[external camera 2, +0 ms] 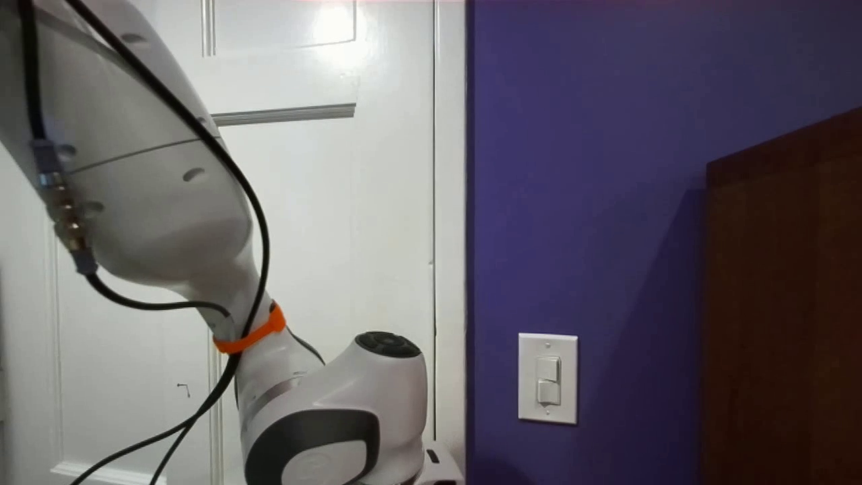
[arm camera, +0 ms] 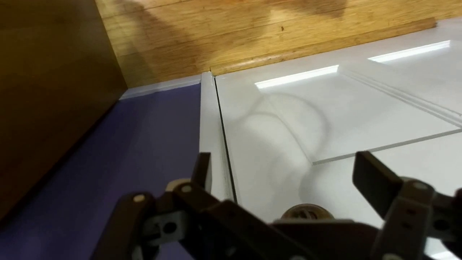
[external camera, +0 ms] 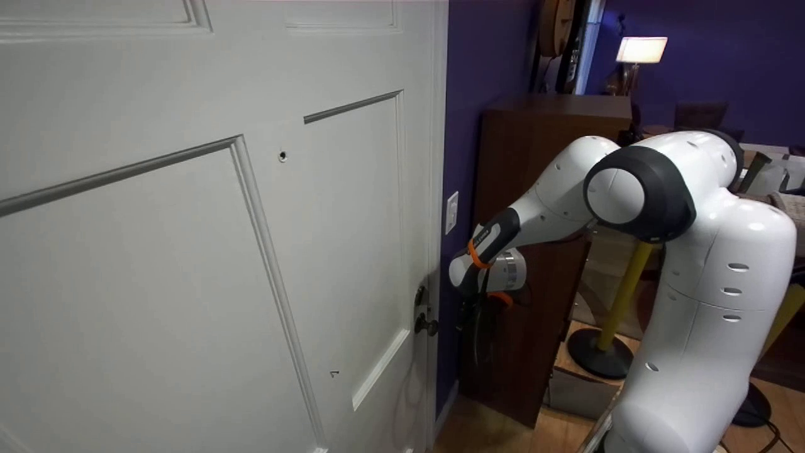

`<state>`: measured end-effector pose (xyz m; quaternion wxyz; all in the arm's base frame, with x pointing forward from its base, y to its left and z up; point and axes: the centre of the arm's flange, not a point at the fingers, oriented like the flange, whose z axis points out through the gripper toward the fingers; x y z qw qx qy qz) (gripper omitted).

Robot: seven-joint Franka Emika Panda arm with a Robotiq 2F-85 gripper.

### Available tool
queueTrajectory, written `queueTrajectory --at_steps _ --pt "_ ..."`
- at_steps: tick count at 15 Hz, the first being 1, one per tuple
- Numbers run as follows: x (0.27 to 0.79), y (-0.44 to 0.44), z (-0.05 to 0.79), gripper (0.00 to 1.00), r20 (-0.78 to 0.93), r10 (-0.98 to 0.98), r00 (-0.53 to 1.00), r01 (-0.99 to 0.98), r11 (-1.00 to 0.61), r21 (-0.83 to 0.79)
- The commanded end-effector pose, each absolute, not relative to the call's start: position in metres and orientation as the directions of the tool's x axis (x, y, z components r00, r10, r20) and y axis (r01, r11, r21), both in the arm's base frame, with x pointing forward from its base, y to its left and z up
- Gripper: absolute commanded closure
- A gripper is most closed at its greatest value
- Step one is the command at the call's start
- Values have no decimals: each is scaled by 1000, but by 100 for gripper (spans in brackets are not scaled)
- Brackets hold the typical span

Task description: Turn the knob on the door

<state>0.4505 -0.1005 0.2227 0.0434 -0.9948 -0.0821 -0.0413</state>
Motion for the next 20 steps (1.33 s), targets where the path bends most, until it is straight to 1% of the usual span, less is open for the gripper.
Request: queueTrajectory --at_steps 1,2,3,4,5,6,10,11,15,17,20 --pt "475 -99 207 0 146 194 970 209 -973 -99" --pt "479 -97 205 3 158 200 967 217 -971 -100" --pt "483 -95 204 9 164 209 964 228 -968 -103" --pt "487 -94 202 27 169 216 962 236 -965 -111" --pt "490 -92 199 31 169 221 960 242 -963 -119" --pt "493 -91 197 38 170 227 959 249 -960 -124" --pt "500 -88 189 45 170 238 956 263 -954 -142" --pt "502 -86 187 40 173 240 955 266 -953 -148" --pt "506 -82 184 41 195 242 950 275 -947 -165" --pt "508 -80 184 47 199 243 949 278 -945 -173" --pt "509 -80 185 66 197 242 950 279 -943 -182"
